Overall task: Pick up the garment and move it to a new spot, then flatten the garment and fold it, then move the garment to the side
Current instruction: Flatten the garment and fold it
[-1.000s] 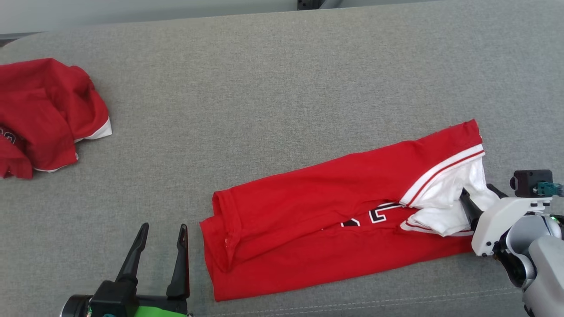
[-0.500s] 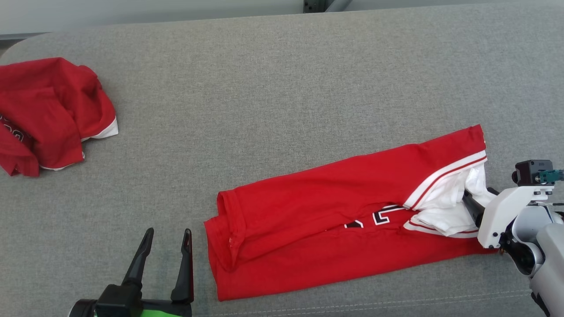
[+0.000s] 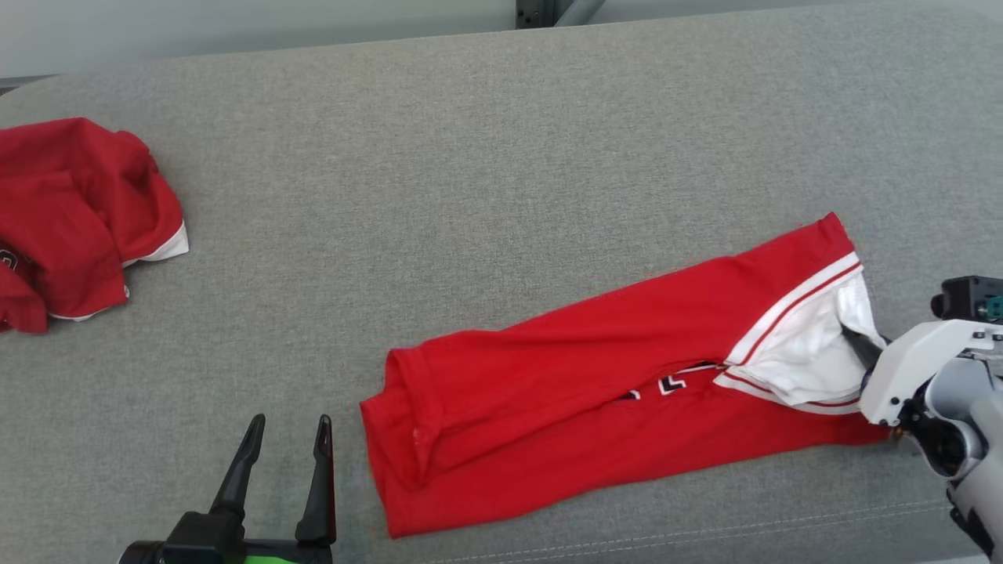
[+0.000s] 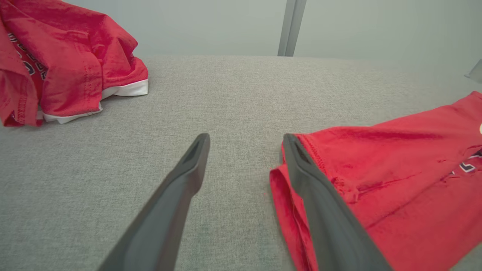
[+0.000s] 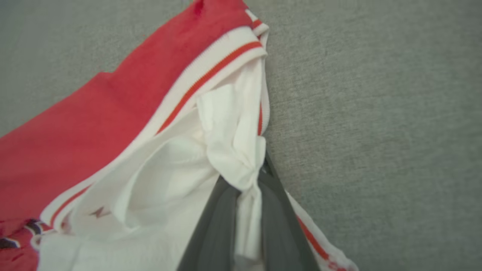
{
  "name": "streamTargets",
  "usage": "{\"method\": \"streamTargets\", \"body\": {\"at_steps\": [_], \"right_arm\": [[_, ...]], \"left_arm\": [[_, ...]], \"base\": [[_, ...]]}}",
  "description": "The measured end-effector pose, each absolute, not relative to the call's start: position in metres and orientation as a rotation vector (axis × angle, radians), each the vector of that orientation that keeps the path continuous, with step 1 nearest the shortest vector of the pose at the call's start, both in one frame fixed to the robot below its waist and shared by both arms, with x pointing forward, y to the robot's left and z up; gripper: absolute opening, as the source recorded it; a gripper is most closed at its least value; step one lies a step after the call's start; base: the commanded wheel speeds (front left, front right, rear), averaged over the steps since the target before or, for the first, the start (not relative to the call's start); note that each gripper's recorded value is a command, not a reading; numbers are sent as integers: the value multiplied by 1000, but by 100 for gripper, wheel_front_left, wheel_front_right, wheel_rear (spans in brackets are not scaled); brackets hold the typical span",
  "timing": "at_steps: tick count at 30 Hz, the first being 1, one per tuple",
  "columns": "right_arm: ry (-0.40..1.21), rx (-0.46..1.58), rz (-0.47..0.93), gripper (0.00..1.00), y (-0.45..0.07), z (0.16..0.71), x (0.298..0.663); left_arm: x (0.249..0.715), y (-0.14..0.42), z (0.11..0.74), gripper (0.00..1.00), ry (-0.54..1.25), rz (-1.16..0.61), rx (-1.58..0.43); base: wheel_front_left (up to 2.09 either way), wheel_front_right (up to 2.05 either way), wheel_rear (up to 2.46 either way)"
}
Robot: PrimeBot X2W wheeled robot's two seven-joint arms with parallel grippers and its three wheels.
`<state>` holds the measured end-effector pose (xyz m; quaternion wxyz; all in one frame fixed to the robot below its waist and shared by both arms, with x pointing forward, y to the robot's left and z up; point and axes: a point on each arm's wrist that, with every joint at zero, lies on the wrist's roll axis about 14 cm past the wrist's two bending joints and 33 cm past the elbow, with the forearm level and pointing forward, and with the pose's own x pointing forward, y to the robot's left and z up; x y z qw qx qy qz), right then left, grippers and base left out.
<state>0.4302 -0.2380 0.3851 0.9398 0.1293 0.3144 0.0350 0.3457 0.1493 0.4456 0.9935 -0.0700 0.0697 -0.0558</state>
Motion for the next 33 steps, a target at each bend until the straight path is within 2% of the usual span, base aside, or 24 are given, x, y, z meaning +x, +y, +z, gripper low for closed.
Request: {"method": "streamTargets", "body": {"at_steps": [11, 15, 21, 26, 33], "right_arm": [[486, 190, -184, 0, -363, 441, 420], [415, 130, -199, 0, -385, 473, 418], [311, 54, -9, 0, -333, 508, 426], [324, 74, 222, 0, -240, 496, 416], [386, 132, 434, 0, -126, 466, 407]], "left_arm": [[347, 142, 448, 100, 130, -143, -134], [343, 141, 450, 100, 124, -141, -143], [335, 136, 452, 100, 119, -141, -161], [333, 132, 455, 100, 107, -149, -166], [330, 129, 443, 100, 148, -155, -174]], "base": [[0, 0, 0], [0, 0, 0], [0, 0, 0], [0, 0, 0], [0, 0, 0]]}}
